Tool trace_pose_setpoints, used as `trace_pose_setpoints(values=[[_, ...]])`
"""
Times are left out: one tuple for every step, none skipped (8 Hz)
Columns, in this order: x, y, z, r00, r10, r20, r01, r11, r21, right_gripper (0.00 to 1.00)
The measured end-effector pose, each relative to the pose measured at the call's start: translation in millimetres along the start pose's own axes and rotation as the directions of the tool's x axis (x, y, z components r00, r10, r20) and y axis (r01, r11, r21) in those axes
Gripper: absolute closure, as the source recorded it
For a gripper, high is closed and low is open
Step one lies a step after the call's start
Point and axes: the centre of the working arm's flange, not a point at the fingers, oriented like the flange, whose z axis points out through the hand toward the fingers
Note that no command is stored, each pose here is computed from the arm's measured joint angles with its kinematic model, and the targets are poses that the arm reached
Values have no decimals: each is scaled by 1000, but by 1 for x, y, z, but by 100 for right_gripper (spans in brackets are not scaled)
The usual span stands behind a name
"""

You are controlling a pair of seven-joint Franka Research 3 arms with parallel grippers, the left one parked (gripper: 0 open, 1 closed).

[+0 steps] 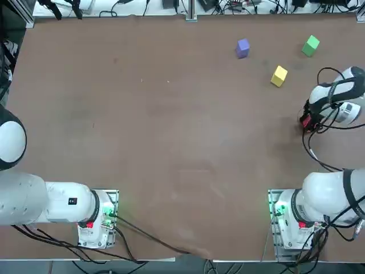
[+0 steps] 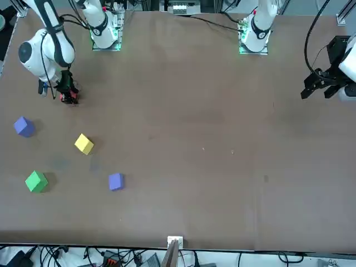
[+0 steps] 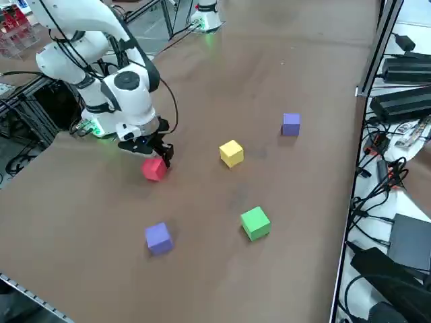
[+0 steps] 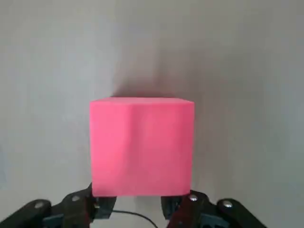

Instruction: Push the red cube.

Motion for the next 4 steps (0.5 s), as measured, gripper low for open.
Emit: trace_pose_setpoints(values=[[11,3,-2,1000,-6,-3,6,1000,7,46],[24,7,-5,1000,-7,-6,7,1000,14,46],[37,12,-7,1000,-8,-11,8,1000,19,46],[45,15,-7,1000,-14,-17,14,1000,18,46]])
